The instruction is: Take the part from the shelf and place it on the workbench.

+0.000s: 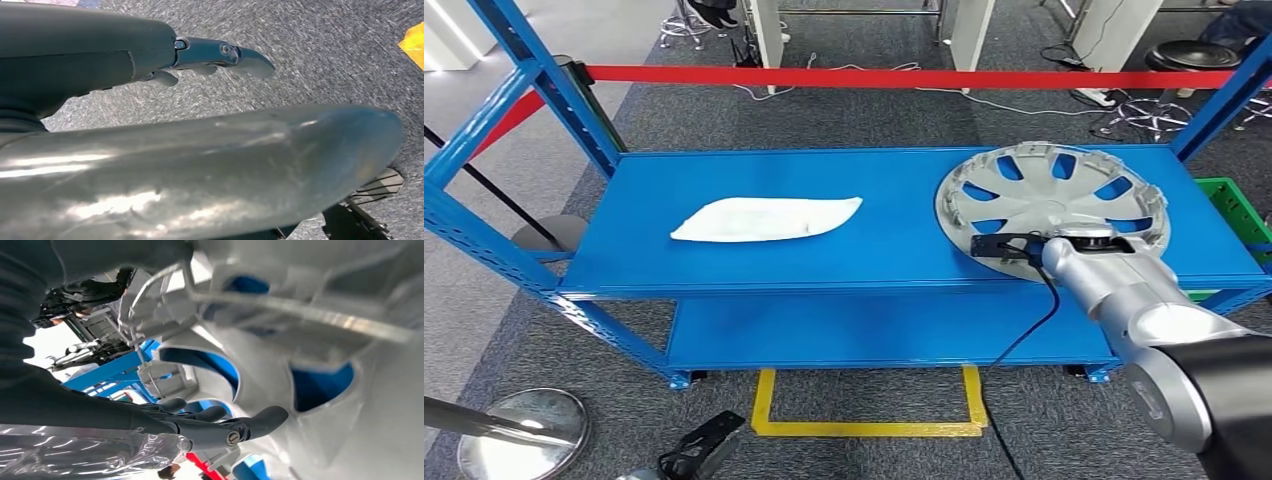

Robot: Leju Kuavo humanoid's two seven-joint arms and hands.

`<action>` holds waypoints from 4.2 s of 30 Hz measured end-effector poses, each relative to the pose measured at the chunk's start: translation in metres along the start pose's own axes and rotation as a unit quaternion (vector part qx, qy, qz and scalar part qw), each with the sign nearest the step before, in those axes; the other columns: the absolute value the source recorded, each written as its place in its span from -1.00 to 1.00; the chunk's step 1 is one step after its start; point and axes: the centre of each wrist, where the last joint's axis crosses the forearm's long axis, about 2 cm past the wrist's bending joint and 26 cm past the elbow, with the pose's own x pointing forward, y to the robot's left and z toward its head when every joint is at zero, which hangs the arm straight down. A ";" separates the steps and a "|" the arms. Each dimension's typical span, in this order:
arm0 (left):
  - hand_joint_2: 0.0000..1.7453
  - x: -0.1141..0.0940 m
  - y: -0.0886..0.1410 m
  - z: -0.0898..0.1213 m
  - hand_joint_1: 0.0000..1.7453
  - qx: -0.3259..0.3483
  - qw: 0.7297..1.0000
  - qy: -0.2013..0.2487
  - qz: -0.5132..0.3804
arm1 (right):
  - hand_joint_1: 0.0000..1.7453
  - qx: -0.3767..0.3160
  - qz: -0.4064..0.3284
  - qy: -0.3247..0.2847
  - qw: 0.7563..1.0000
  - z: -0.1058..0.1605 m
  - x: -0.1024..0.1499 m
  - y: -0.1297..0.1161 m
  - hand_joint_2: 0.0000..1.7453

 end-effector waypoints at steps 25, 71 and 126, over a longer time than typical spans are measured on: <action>-1.00 -0.004 -0.002 0.000 -1.00 0.002 1.000 0.003 0.001 | 1.00 -0.095 0.001 -0.088 0.992 0.005 0.022 0.004 1.00; 1.00 -0.075 -0.017 0.003 -1.00 0.044 0.993 0.008 0.108 | 1.00 -0.590 -0.147 -0.361 0.707 0.126 0.083 -0.024 1.00; 1.00 -0.087 -0.019 0.005 -1.00 0.084 0.988 0.040 0.126 | 1.00 -0.538 -0.232 -0.433 0.685 0.108 0.074 0.092 1.00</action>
